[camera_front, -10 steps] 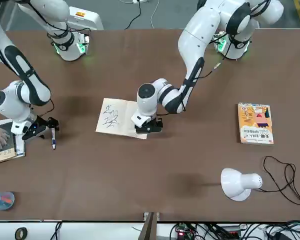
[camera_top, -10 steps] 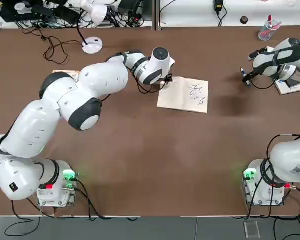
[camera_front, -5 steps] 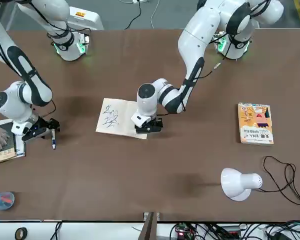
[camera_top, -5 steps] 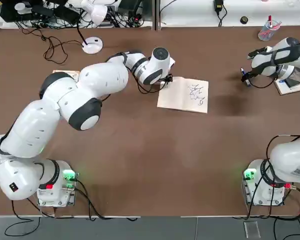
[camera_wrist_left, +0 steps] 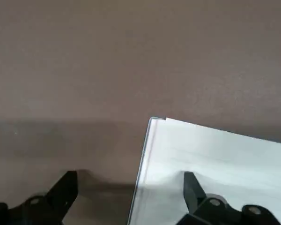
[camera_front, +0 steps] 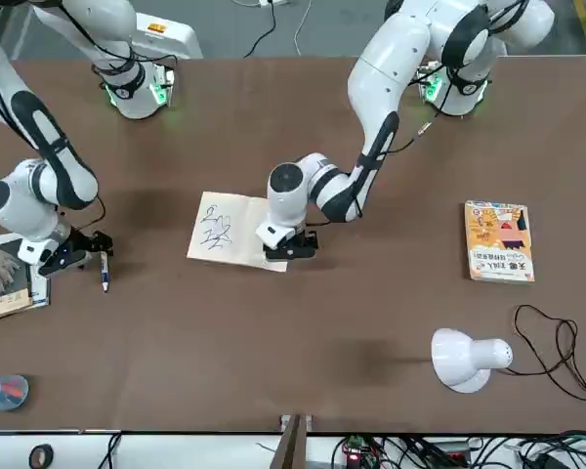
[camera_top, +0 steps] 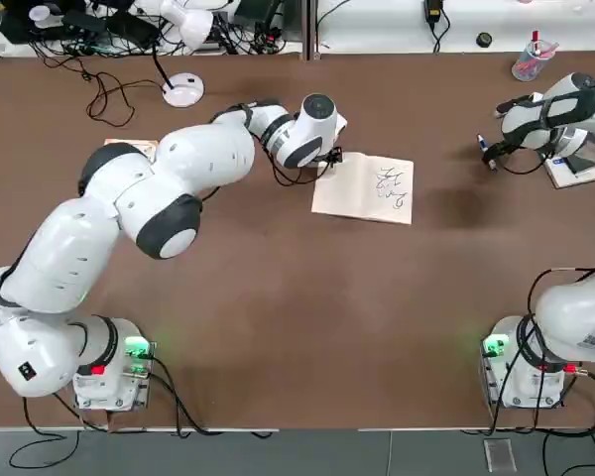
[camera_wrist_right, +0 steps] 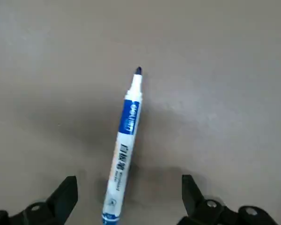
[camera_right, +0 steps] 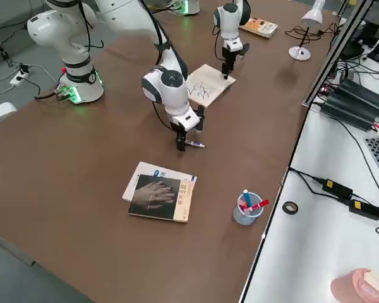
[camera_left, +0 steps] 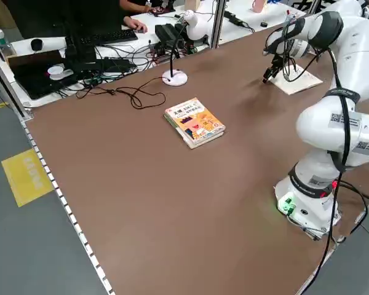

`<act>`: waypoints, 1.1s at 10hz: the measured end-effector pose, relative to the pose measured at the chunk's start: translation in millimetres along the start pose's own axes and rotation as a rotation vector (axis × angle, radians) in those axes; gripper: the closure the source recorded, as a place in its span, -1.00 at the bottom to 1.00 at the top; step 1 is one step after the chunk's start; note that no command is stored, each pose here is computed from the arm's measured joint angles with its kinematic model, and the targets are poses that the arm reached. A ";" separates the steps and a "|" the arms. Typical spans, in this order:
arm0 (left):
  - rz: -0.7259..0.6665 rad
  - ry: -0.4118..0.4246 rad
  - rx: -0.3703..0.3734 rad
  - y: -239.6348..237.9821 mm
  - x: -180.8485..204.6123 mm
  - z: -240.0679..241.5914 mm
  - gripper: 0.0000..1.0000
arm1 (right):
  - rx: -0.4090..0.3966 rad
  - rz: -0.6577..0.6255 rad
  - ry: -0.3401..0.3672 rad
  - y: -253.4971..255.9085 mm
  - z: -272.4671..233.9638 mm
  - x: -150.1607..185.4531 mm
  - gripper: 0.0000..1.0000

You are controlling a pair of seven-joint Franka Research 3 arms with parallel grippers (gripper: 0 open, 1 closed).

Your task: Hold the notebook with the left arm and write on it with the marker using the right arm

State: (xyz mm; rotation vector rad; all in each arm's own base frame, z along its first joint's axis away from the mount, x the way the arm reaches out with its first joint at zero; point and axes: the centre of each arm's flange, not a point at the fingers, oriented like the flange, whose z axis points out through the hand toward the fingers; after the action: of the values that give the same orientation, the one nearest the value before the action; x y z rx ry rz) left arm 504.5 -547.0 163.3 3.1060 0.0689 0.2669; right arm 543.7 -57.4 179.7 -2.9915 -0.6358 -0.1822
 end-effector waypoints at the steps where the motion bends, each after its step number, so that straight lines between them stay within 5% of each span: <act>1: 0.000 0.000 0.000 0.0 0.0 0.0 -1.00 | 0.001 0.000 -0.001 -4.7 0.7 2.6 -0.96; 11: 0.000 0.000 0.000 0.0 -0.2 0.4 -1.00 | -0.016 -0.005 -0.020 1.7 11.2 1.1 -0.90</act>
State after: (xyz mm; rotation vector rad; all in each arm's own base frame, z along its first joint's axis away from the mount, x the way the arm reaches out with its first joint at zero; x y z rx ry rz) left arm 504.4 -547.0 162.9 3.1065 0.0686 0.2664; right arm 546.5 -57.4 168.7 -3.0110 -0.6466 -0.1593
